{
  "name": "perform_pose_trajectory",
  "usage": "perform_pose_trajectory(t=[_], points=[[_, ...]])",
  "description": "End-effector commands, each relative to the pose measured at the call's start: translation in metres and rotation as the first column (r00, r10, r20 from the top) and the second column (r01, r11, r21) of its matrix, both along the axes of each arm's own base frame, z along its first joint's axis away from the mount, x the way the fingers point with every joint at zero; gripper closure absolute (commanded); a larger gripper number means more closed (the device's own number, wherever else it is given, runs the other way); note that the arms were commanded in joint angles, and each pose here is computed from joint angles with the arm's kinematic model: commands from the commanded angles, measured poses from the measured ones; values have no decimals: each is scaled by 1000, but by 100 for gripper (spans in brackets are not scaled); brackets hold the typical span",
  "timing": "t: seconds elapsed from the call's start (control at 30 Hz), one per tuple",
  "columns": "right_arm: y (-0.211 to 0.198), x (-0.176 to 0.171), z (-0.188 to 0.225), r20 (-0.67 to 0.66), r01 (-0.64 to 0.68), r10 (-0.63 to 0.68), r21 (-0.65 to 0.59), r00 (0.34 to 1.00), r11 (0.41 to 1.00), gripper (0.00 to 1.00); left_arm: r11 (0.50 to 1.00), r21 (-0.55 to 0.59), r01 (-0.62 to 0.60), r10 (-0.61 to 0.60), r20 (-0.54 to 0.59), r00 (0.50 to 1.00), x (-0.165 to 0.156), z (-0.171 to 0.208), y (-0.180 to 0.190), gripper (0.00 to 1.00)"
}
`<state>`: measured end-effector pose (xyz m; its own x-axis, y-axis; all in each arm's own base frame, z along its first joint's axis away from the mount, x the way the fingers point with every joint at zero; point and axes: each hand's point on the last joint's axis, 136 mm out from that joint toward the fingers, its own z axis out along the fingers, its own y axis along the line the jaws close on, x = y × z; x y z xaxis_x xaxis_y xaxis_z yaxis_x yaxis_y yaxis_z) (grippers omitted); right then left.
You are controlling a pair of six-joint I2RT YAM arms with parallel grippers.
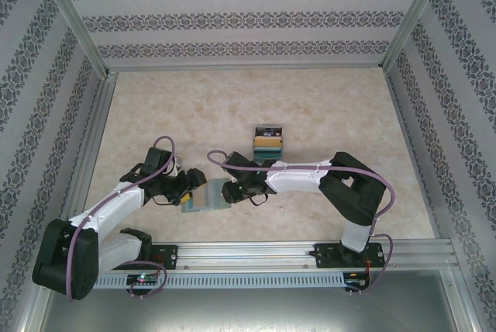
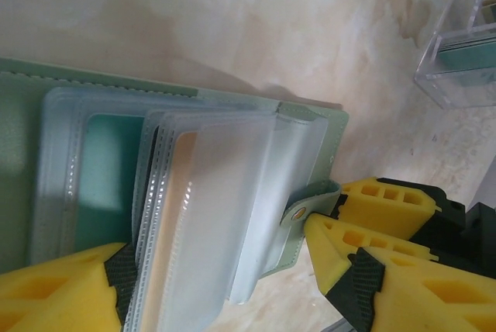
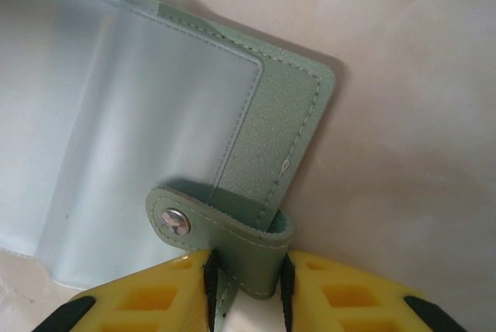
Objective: Take the credit cards out of the card holder
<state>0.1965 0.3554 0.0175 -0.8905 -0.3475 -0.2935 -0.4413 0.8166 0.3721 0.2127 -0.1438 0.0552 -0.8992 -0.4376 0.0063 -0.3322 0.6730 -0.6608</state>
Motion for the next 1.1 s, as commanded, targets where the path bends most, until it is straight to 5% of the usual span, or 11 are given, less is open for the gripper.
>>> perform_pose_trajectory(t=[0.0,0.6,0.9,1.07], points=[[8,-15,-12,-43,-29,29,-11,999,1000,68,999,-46,28,-27,34,999,3,9,-10,23],[9,-13,-13,-42,-31,31,-12,999,999,68,995,-81,53,-48,55,997,6,15,-19,15],[9,-14,-14,-44,-34,33,-16,998,999,68,984,174,-26,22,24,999,0,10,22,15],[9,-14,-15,-46,-34,33,-17,998,999,69,993,119,-21,13,64,998,6,17,13,16]])
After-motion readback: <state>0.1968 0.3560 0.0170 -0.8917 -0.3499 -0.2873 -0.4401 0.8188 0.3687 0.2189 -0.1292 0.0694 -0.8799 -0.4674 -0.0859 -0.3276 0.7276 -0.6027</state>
